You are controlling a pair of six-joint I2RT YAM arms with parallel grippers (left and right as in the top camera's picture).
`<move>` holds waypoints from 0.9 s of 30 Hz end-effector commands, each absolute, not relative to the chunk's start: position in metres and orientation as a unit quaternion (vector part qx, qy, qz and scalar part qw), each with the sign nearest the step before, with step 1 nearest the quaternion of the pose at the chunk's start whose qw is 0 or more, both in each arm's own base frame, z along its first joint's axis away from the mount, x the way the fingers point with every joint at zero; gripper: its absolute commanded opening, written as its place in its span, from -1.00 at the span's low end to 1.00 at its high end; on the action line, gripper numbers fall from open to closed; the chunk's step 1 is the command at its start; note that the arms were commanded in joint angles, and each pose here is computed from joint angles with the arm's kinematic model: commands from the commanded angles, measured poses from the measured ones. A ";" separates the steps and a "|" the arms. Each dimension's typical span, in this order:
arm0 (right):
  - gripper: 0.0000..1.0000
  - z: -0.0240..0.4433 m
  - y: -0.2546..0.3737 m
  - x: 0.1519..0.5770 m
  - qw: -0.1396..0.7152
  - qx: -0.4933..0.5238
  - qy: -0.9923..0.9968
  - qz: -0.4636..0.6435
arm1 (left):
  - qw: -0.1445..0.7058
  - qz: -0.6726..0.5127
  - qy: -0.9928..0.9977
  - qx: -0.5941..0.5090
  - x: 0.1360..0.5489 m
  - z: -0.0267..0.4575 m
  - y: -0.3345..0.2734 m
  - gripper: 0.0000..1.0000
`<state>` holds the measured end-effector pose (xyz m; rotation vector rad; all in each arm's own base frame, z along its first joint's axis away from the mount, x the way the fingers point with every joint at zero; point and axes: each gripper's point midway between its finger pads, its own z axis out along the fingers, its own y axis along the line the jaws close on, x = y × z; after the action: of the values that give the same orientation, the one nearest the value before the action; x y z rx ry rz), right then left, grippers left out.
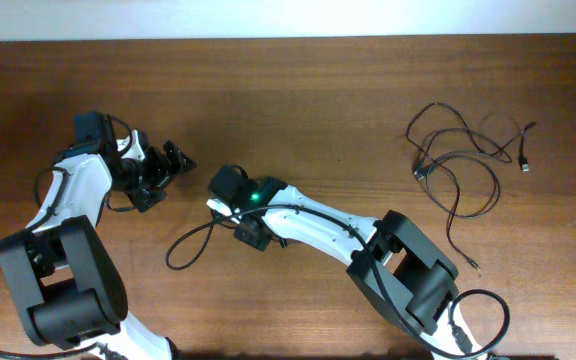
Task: Untangle cables
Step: 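Grasp the remaining black cable with the right gripper and lift it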
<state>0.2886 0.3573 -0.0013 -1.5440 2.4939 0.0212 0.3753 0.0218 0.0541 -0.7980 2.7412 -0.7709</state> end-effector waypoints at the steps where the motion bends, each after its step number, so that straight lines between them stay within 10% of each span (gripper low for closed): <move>1: -0.58 -0.036 0.336 0.259 0.022 -0.530 0.848 0.007 | 0.107 -0.259 0.924 -0.260 0.381 0.062 0.024 0.98; 7: -0.92 -0.029 0.342 0.256 0.018 -0.530 0.847 0.024 | 0.107 -0.259 0.924 -0.260 0.381 0.062 0.024 0.98; 11: -0.27 0.001 0.362 0.278 0.063 -0.538 0.840 0.024 | 0.107 -0.259 0.924 -0.260 0.381 0.062 0.024 0.98; 27: 0.35 -0.008 0.373 0.288 0.078 -0.587 0.806 0.019 | 0.107 -0.259 0.924 -0.260 0.381 0.062 0.024 0.98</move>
<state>0.2904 0.3748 0.0075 -1.7348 2.3953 0.0754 0.3753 0.0218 0.0542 -0.7978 2.7409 -0.7708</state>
